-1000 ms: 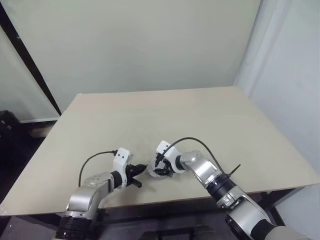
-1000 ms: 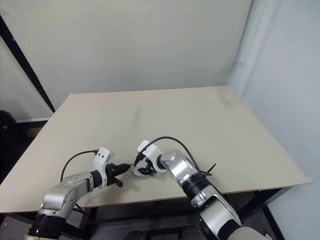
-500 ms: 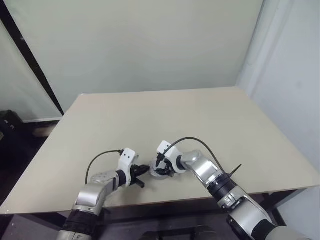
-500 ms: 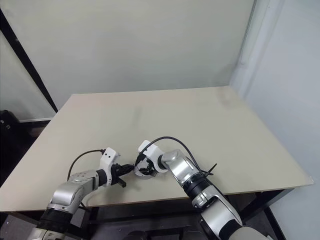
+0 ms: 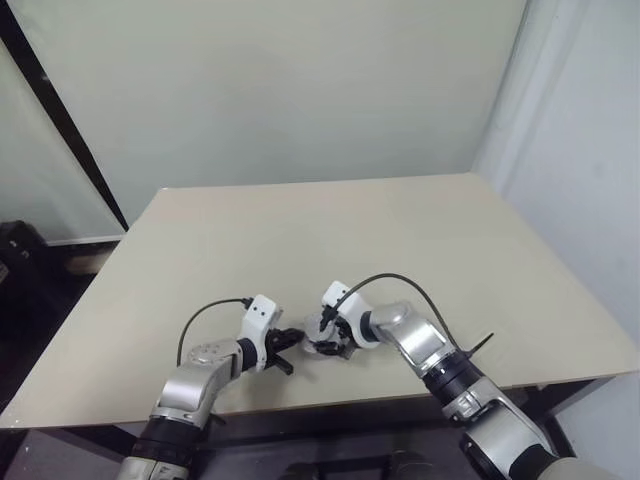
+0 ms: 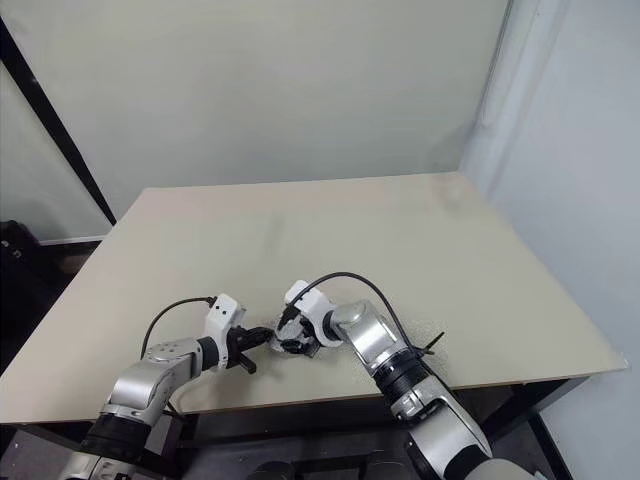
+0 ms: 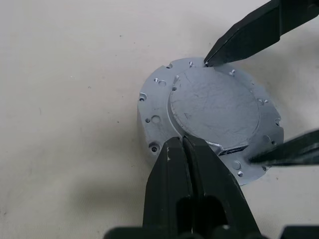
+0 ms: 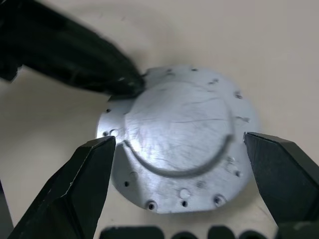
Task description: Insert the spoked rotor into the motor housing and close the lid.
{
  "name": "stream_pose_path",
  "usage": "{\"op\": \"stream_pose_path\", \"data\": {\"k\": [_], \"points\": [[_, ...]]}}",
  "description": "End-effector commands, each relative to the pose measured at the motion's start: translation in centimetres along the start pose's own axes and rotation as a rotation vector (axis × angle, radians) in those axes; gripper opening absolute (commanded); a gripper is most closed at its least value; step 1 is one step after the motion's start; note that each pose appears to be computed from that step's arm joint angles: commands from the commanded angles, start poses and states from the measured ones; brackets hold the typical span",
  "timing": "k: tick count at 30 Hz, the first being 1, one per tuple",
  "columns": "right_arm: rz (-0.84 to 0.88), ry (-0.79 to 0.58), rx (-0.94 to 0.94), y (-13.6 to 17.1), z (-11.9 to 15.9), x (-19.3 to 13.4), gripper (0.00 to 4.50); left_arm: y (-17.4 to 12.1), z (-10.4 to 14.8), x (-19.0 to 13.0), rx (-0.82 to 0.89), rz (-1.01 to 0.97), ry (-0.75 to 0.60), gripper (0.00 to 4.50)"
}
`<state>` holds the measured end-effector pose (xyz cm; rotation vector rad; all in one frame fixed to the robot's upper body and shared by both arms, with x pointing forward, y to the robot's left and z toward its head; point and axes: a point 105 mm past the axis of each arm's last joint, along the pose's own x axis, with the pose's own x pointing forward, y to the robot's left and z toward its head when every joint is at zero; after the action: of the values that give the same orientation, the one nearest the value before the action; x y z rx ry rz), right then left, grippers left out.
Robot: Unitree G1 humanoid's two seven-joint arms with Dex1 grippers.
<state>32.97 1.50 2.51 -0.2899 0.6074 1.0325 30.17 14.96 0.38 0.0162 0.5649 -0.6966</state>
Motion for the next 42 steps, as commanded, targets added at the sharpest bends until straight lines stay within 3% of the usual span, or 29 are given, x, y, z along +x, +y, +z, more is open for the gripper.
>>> {"op": "stream_pose_path", "data": {"k": [1, 8, 13, 19, 28, 42], "points": [[-0.083, -0.145, 0.124, -2.2, 2.8, -2.1, 4.49, -0.5, -0.6, 0.5, 0.014, -0.019, 0.037, 0.0], [-0.099, -0.124, 0.539, -3.8, 0.0, -3.5, 4.49, -0.6, -0.6, 0.6, 0.019, -0.029, 0.041, 0.0], [0.035, -0.11, 0.863, -2.5, -1.7, -3.1, 4.49, -0.8, -0.4, 0.6, 0.023, -0.037, 0.04, 0.0], [0.167, -0.181, 1.099, -1.7, -1.4, -2.3, 4.49, -0.8, -0.3, 0.5, 0.025, -0.04, 0.04, 0.0], [0.236, -0.215, 1.236, -1.1, -1.0, -0.8, 4.49, -0.7, -0.4, 0.1, 0.024, -0.032, 0.045, 0.0], [0.264, -0.208, 1.29, -0.3, -0.8, 0.2, 4.49, -0.7, -0.4, -0.1, 0.023, -0.022, 0.047, 0.0]]}}
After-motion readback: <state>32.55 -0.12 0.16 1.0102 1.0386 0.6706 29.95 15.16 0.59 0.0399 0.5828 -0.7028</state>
